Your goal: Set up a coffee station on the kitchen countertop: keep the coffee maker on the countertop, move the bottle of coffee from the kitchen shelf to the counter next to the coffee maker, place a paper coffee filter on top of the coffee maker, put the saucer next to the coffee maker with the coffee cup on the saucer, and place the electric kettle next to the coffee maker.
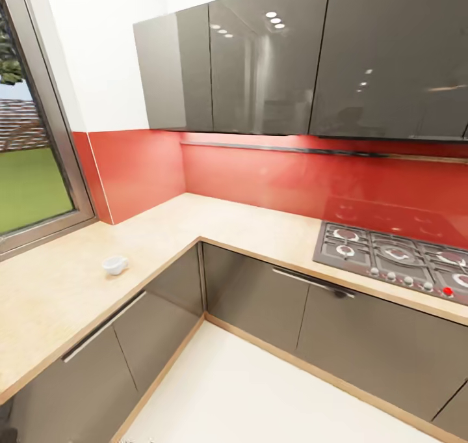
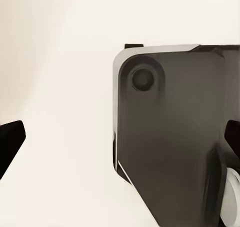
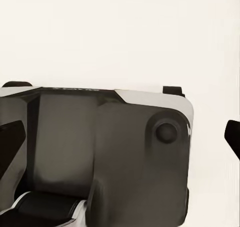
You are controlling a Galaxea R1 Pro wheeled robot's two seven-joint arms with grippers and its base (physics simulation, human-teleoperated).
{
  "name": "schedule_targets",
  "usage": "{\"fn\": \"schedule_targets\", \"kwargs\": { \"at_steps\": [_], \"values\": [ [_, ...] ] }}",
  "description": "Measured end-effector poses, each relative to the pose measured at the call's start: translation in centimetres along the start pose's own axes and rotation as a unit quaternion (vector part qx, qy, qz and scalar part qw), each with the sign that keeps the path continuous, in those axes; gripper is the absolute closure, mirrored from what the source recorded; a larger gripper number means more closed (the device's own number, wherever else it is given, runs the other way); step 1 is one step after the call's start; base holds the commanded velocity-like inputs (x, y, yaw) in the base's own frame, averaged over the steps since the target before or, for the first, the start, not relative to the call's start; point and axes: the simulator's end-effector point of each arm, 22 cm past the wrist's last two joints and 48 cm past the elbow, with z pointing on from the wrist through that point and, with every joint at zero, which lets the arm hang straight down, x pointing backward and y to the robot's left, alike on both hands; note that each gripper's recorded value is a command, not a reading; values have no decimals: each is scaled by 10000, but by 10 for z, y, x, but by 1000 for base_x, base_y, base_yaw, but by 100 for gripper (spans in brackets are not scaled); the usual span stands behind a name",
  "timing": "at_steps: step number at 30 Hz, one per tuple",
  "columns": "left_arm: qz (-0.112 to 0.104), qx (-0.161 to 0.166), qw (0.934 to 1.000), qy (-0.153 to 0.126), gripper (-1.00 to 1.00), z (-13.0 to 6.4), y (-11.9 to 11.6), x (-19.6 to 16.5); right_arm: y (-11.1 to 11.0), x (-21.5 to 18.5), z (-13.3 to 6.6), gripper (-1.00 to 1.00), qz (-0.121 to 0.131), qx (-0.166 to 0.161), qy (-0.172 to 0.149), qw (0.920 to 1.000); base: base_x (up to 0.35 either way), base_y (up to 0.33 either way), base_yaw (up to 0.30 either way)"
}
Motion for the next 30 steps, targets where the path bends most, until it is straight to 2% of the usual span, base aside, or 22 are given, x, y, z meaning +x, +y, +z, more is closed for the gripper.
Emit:
{"fn": "schedule_targets", "kwargs": {
  "at_steps": [11, 17, 19, 30],
  "values": [
    [-44, -26, 10000, 16, -100, 0, 2, 1, 0, 2, 0, -100, 5, 1, 31, 10000, 9, -311, 264],
    [-457, -93, 9989, 29, -100, 0, 5, 3, 0, 4, 1, -100, 10, 2, 50, 10000, 0, -312, 267],
    [-516, -103, 9986, 36, -100, 0, 5, 3, 0, 4, 1, -100, 12, 2, 57, 10000, 0, -306, 267],
    [-569, -113, 9983, 68, -100, 0, 6, 6, 0, 7, 1, -100, 18, 3, 92, 10000, 0, -306, 267]
  ]
}}
